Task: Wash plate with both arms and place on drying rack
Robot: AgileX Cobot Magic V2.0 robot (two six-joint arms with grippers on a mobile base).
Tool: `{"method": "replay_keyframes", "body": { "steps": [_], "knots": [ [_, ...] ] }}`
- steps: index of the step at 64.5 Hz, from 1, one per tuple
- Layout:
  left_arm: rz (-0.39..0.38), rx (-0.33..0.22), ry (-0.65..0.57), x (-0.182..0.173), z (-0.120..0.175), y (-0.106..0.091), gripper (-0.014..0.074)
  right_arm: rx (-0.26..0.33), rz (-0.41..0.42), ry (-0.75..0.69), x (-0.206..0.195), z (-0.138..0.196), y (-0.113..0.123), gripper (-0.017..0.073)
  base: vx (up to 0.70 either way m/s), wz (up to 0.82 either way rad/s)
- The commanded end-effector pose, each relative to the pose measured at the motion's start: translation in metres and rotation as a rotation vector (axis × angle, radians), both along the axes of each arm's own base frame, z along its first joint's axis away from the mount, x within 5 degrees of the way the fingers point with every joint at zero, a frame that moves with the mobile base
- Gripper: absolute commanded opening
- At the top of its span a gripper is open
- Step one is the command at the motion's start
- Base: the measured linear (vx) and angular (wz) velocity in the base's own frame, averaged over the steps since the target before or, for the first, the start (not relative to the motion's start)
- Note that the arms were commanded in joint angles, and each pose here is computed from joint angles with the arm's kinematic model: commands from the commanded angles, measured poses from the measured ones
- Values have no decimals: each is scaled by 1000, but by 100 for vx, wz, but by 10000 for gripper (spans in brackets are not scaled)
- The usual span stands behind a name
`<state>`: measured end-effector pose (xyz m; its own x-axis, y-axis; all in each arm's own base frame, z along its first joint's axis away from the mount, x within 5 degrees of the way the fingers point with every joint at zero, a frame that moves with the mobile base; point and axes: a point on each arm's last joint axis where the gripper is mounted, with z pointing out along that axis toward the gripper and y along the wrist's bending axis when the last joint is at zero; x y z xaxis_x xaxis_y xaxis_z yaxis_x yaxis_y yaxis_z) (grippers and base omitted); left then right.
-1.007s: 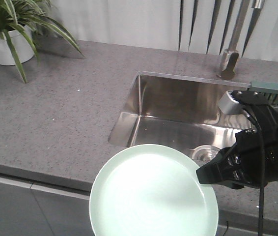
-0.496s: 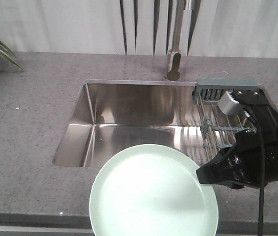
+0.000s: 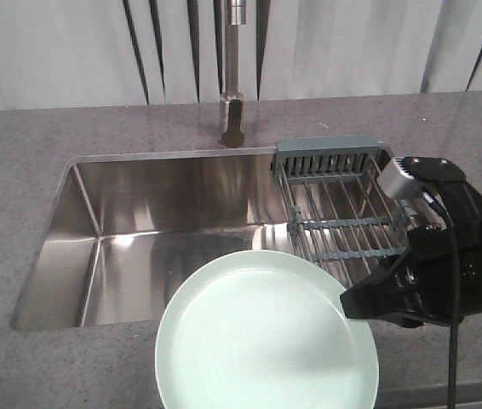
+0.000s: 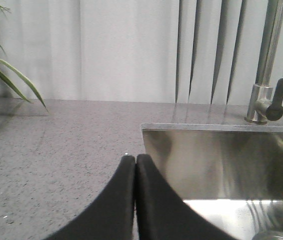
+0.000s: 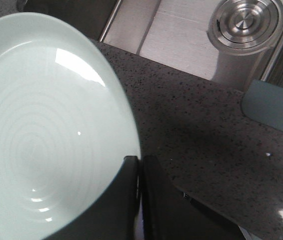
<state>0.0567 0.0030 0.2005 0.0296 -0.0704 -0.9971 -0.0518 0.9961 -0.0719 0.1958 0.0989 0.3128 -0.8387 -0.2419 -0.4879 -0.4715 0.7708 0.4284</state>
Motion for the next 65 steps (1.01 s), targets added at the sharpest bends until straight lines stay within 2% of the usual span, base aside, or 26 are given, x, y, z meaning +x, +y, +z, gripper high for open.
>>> {"method": "replay_keyframes", "body": {
  "steps": [1, 37, 65],
  "knots": [
    [-1, 1, -113, -3, 16, 0, -6, 53, -18, -65, 0, 15, 1, -4, 6, -25],
    [-1, 1, -113, -3, 16, 0, -6, 53, -18, -65, 0, 15, 1, -4, 7, -21],
    [-1, 1, -113, -3, 16, 0, -6, 53, -18, -65, 0, 15, 1, -4, 5, 4]
  ]
}}
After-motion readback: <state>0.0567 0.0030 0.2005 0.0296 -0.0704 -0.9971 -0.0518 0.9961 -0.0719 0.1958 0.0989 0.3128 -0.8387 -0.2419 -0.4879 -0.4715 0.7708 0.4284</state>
